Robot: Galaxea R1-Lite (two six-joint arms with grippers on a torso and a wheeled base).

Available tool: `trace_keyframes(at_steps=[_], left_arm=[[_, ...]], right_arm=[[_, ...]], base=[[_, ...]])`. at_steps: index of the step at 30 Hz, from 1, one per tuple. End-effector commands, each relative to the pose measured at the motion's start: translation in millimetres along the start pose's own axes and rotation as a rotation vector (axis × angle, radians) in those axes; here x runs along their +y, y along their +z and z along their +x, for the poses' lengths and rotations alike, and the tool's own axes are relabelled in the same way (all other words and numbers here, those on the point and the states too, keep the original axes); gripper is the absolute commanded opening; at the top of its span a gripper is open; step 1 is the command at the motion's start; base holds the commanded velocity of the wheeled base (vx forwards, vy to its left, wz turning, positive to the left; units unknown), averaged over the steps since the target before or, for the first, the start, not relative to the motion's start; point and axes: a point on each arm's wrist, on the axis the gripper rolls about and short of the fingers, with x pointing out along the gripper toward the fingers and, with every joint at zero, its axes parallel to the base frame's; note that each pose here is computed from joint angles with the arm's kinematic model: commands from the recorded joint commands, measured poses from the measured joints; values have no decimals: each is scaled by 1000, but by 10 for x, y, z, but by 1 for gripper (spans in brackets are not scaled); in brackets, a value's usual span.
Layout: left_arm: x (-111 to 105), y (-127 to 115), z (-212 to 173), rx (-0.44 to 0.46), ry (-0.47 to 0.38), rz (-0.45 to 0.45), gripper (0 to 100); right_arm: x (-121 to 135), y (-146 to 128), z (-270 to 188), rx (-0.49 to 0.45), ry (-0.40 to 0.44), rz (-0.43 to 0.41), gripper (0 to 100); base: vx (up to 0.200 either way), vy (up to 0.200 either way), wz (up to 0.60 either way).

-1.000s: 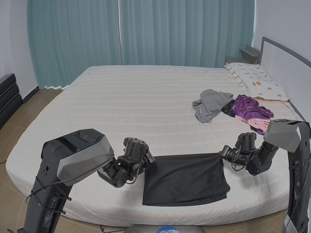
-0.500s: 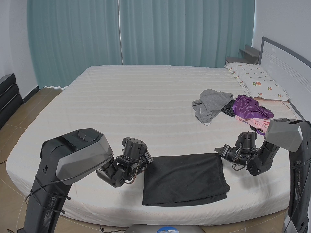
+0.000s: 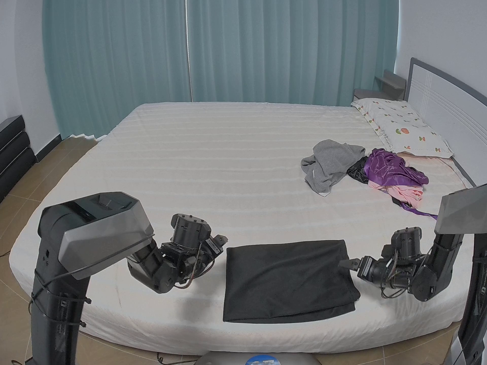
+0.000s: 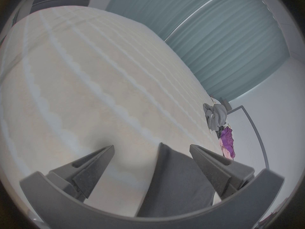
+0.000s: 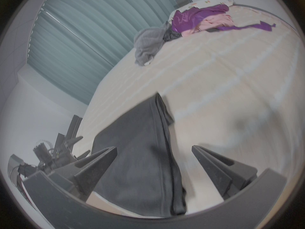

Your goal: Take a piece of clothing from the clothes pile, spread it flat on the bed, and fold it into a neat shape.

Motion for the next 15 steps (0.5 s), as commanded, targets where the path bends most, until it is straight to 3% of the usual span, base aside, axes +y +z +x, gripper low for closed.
trace_keyframes(at_steps=[1,7,15], left_arm=[[127,176,-440,28,14,-88,100],[150,162,-440,8,-18,-108,100],[137,164,-444,-1,-36,-106,100]], right_arm=[[-27,-333,-436,78,13,1,100],[-65,-460,-418,128,-3,-2,100],[-122,-475,-222,111,-6,-10,100]], base=[[0,0,0],[0,0,0],[0,0,0]])
